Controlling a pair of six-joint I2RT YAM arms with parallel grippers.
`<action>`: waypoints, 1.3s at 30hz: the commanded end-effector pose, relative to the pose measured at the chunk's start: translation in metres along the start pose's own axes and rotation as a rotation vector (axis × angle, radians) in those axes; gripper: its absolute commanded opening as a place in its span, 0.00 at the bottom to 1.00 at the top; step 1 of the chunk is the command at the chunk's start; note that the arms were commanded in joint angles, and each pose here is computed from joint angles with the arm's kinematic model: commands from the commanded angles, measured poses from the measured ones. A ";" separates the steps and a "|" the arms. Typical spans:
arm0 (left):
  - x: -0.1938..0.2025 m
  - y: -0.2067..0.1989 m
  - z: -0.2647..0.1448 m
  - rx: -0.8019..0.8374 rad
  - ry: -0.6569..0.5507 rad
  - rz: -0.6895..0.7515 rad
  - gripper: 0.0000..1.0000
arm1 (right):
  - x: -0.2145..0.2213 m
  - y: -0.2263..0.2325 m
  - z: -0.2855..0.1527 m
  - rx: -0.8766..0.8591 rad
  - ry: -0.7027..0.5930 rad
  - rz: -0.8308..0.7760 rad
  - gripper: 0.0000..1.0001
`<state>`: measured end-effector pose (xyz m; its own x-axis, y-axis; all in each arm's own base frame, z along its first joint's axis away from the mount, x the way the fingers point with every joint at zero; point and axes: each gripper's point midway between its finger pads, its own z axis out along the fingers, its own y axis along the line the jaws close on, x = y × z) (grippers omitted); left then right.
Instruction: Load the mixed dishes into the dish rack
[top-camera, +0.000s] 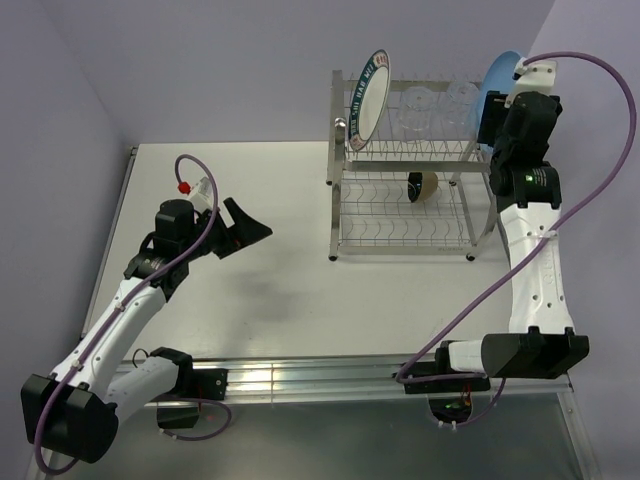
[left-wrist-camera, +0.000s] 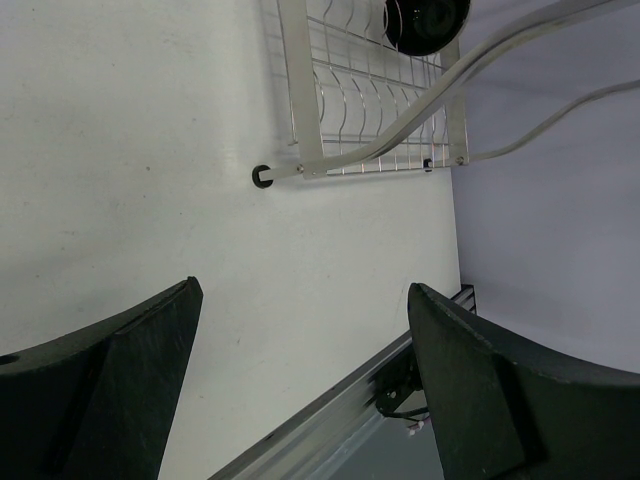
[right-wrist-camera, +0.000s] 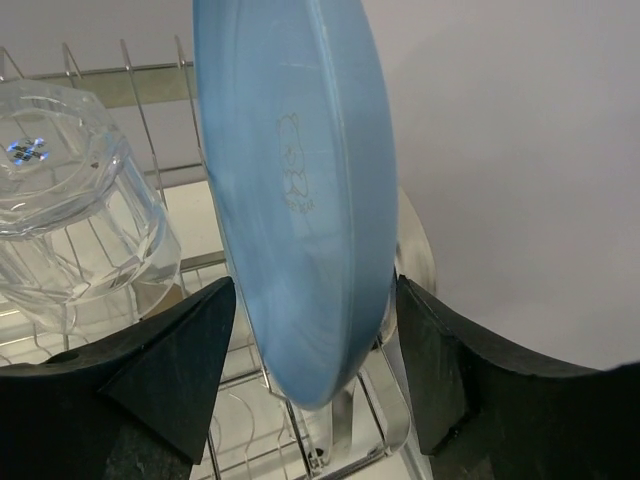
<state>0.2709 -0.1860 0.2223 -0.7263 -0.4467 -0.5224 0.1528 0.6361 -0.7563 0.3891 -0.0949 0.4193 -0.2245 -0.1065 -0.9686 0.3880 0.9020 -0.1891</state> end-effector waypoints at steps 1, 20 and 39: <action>-0.002 -0.009 -0.004 0.041 -0.014 0.036 0.90 | -0.023 -0.013 -0.020 0.020 -0.079 0.047 0.73; 0.009 -0.004 0.023 -0.011 0.047 0.044 0.90 | 0.012 0.025 -0.111 -0.253 0.044 0.432 0.92; 0.044 -0.011 0.013 0.132 0.085 -0.033 0.91 | 0.165 0.124 -0.184 -0.758 0.212 0.748 1.00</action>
<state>0.2513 -0.2125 0.1889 -0.7912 -0.4062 -0.4573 0.1500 0.5959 -0.7889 0.2336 0.0783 0.2467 -0.4364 0.5249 -0.7307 -0.1156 0.7727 0.6242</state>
